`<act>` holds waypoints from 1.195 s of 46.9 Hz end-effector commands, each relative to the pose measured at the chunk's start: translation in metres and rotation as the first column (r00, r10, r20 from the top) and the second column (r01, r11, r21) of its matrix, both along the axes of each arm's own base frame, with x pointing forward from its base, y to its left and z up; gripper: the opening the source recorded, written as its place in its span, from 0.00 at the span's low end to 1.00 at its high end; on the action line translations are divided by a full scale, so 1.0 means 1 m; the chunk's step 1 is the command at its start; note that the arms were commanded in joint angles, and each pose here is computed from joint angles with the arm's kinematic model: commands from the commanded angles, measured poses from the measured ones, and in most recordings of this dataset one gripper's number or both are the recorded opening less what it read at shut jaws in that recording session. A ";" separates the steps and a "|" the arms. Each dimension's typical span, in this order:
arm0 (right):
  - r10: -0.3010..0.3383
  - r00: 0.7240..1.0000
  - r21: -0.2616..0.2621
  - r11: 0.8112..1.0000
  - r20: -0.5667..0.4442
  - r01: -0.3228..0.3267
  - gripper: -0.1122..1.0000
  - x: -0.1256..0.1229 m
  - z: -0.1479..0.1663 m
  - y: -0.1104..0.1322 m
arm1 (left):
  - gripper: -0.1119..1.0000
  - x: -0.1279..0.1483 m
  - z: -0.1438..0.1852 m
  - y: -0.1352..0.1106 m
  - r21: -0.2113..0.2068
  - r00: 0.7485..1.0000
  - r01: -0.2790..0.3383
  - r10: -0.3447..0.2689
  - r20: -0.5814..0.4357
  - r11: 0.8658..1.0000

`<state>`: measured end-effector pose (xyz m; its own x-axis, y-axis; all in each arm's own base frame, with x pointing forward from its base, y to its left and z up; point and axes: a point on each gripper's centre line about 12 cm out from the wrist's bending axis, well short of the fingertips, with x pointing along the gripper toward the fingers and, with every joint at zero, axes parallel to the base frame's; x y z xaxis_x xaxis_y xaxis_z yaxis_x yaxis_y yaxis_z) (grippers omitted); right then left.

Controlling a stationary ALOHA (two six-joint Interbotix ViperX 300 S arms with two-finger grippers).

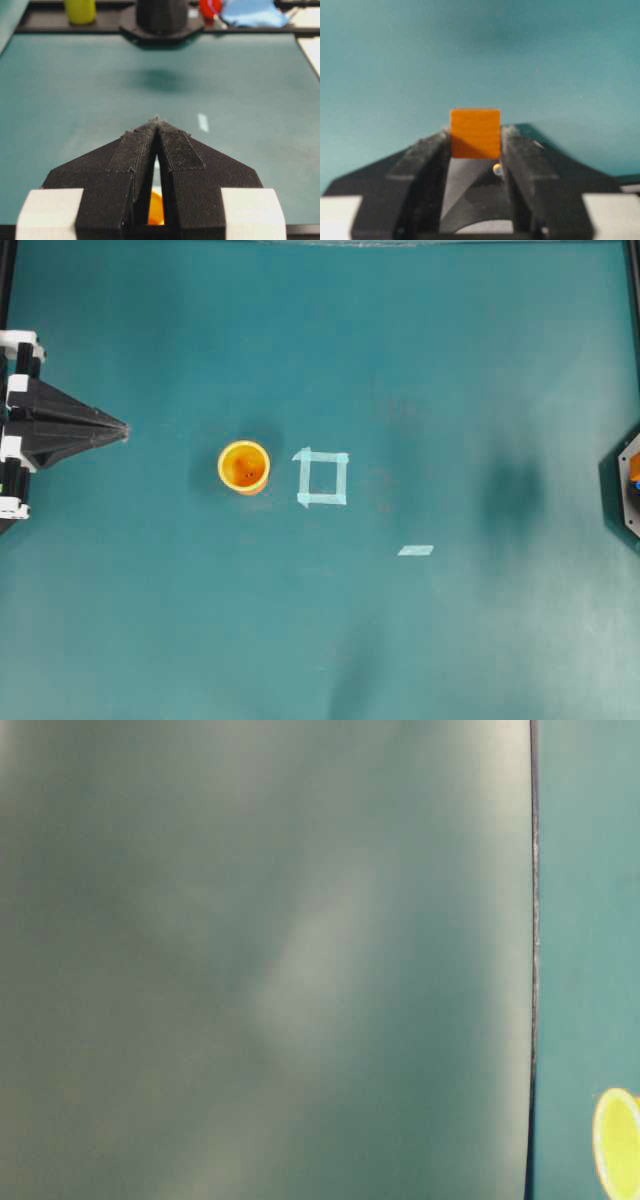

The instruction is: Move the block to the right with right arm.

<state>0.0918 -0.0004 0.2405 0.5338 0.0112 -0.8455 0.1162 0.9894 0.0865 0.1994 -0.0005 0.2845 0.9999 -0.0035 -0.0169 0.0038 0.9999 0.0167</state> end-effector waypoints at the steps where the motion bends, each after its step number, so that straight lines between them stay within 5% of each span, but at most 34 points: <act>1: 0.002 1.000 0.003 1.000 0.013 -0.002 0.46 0.000 0.004 0.001 | 0.10 0.003 0.010 0.000 0.003 1.000 0.000 0.000 0.023 1.000; 56: 0.040 0.999 -0.021 0.999 0.011 -0.040 0.46 0.000 0.002 0.001 | 0.10 0.003 0.011 0.000 0.003 1.000 0.000 0.000 0.026 1.000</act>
